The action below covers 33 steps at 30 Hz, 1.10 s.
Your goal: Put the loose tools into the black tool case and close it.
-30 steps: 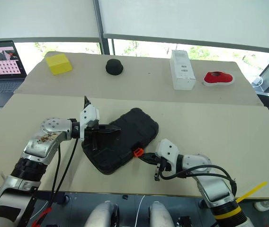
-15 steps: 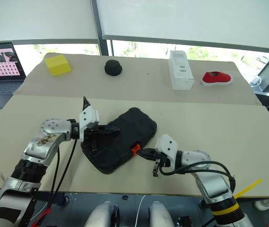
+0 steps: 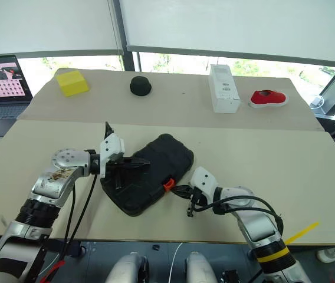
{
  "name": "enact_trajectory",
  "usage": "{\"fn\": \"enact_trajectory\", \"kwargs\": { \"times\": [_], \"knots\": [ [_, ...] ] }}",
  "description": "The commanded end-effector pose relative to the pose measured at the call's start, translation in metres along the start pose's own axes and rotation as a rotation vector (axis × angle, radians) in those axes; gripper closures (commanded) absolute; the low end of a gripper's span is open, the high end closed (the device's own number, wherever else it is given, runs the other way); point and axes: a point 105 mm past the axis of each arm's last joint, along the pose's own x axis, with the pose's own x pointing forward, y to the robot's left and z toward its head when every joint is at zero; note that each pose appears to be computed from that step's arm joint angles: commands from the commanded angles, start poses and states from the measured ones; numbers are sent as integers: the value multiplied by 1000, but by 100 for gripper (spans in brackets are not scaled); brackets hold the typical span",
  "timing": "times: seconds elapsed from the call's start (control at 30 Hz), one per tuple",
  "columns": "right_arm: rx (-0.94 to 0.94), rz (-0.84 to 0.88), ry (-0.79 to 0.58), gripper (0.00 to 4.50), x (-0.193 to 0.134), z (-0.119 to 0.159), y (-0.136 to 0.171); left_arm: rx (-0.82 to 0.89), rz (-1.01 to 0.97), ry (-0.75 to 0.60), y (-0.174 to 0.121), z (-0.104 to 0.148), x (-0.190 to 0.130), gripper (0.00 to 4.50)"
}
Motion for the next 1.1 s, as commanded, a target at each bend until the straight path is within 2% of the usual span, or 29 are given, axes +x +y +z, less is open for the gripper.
{"fn": "enact_trajectory", "kwargs": {
  "times": [0.03, 0.33, 0.43, 0.53, 0.67, 0.77, 0.87, 0.93, 1.1],
  "knots": [
    [-46, 8, -111, 450, 3, 34, -3, -89, -49, 97, -15, -33, 6, 445],
    [-30, -15, -134, 450, 5, 39, -9, -106, -37, 107, -21, -43, 2, 445],
    [-7, -5, -128, 450, -5, 36, -7, -115, -32, 40, -23, -36, -8, 445],
    [3, -14, -125, 375, -24, 33, -8, -99, 11, -105, -21, -14, -26, 380],
    [-26, -16, -83, 236, -52, 23, -7, -68, 110, -154, -16, -6, -61, 234],
    [-101, -32, -75, 135, -76, 18, -11, -82, 182, -125, -19, -15, -99, 126],
    [-183, -37, -90, 20, -102, 14, -18, -98, 318, -37, -22, -39, -142, 11],
    [-207, -66, -77, 4, -115, 8, -26, -112, 419, 2, -24, -52, -165, 2],
    [-197, -119, -35, 4, -134, -5, -42, -102, 539, 107, -36, -75, -185, 2]
  ]
}}
